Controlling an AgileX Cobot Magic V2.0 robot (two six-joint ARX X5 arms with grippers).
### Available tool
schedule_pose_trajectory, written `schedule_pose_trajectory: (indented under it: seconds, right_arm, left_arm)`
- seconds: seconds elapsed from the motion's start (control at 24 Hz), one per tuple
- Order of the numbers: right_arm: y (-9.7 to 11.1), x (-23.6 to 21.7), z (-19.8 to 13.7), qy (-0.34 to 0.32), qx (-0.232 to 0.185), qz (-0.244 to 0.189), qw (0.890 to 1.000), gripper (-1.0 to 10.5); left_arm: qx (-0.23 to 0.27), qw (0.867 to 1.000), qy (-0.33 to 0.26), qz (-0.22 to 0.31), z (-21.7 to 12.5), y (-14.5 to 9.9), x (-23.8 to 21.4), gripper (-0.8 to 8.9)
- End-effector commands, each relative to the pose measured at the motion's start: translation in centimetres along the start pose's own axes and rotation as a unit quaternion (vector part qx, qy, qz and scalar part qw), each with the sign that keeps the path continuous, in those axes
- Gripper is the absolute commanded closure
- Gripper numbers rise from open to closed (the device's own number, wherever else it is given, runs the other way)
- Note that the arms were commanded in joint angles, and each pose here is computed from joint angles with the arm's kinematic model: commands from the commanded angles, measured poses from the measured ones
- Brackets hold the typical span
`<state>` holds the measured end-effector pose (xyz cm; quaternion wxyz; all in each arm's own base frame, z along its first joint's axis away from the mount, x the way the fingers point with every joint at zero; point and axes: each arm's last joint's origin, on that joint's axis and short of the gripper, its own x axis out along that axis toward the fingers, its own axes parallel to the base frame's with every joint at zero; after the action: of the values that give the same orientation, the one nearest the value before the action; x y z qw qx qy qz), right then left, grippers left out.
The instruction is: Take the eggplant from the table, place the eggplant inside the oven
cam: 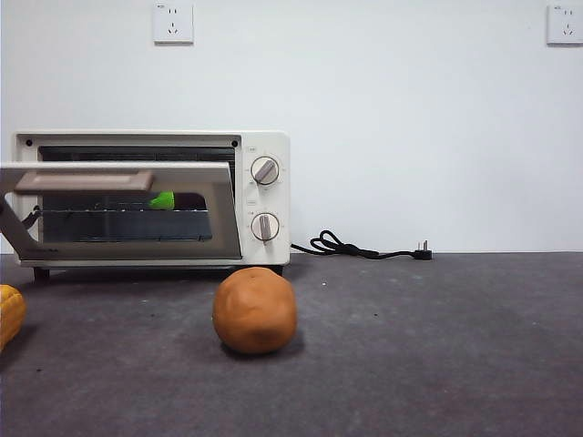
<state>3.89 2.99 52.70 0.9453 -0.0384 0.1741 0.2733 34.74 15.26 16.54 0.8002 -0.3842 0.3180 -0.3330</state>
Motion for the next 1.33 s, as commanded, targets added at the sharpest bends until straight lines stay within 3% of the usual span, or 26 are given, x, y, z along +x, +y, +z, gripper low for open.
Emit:
schedule_pose_trajectory:
  seconds: [0.04,0.75,1.12,1.33]
  right_arm:
    - [0.0,0.2,-0.3,0.016,0.002,-0.002,1.0,9.6]
    - [0.0,0.2,-0.3,0.017,0.019,0.0,1.0,9.6]
    - [0.0,0.2,-0.3,0.017,0.019,0.001,1.0,9.6]
    - [0.0,0.2,-0.3,0.017,0.019,0.001,1.0,9.5]
  left_arm:
    - [0.03,1.0,-0.005,-0.006,1.3,-1.1,0.2,8.19]
    - [0.109,0.991,-0.038,0.07,4.9,-3.6,1.9,8.19]
    - [0.16,0.98,-0.071,0.096,6.2,-8.4,0.3,8.19]
    - [0.151,0.978,-0.072,0.122,5.7,-11.9,0.0,8.19]
